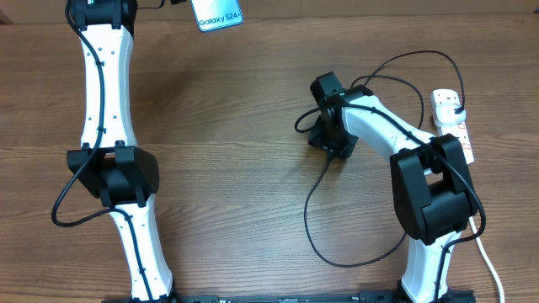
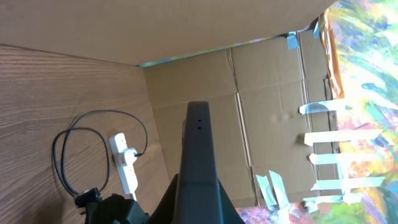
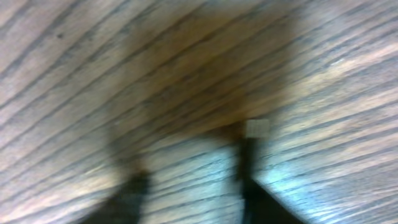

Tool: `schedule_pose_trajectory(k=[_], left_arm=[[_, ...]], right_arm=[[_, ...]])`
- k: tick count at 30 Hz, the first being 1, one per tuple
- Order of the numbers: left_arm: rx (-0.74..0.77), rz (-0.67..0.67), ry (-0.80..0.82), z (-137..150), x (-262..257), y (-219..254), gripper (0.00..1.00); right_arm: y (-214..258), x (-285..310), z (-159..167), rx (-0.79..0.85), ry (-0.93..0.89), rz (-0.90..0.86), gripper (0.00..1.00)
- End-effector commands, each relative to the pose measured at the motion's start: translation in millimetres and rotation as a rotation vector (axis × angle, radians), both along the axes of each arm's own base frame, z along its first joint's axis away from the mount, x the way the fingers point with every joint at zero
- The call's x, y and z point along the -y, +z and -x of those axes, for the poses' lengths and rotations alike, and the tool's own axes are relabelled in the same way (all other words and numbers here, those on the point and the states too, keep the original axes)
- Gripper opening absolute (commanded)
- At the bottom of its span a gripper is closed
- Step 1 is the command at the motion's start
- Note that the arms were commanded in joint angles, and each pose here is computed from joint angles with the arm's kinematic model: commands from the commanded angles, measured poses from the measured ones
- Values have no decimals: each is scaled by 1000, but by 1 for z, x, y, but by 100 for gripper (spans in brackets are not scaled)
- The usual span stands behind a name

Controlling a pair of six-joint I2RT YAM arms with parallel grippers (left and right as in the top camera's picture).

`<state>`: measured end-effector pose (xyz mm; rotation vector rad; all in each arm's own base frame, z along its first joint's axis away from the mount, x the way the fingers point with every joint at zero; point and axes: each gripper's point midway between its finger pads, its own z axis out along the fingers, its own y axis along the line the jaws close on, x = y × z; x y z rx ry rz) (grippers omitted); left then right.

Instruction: Plug charger to phone and switch on socket

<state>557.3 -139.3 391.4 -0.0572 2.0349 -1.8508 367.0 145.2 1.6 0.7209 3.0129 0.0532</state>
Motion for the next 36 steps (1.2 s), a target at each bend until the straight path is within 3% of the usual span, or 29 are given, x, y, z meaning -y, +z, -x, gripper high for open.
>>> schedule_pose_trajectory(k=[1, 3, 4, 6, 7, 11, 14, 15, 16, 17, 21, 24, 27, 33, 36], left_arm=[[78, -4, -33, 17, 4, 26, 4], [78, -4, -33, 17, 4, 26, 4], [79, -4, -33, 17, 4, 26, 4], [79, -5, -33, 17, 4, 26, 4], [79, -5, -33, 17, 4, 26, 4], [79, -4, -33, 17, 4, 26, 4], [79, -4, -33, 17, 4, 26, 4], [79, -4, -33, 17, 4, 26, 4], [79, -5, -33, 17, 4, 26, 4], [79, -4, -33, 17, 4, 26, 4], [79, -5, -33, 17, 4, 26, 4], [79, -5, -34, 17, 4, 26, 4], [79, -4, -36, 18, 6, 26, 4], [79, -4, -40, 18, 8, 26, 4], [79, -4, -40, 18, 8, 26, 4]], right_arm=[[-9, 4, 8, -24, -4, 20, 4], [-9, 3, 8, -24, -4, 18, 4], [-9, 3, 8, -24, -4, 18, 11], [-9, 3, 8, -25, -3, 18, 56], [-9, 4, 8, -24, -3, 18, 68], [-9, 4, 8, -28, -3, 19, 79], [-9, 4, 9, -29, -3, 20, 100], [-9, 4, 9, -29, -3, 20, 96], [-9, 4, 9, -31, -2, 22, 35], [-9, 5, 10, -35, -5, 22, 4], [-9, 5, 10, -36, -11, 22, 4], [-9, 5, 11, -38, -11, 24, 41], [-9, 5, 11, -38, -11, 23, 55], [-9, 5, 10, -34, -11, 22, 48], [-9, 5, 10, -34, -11, 22, 18]])
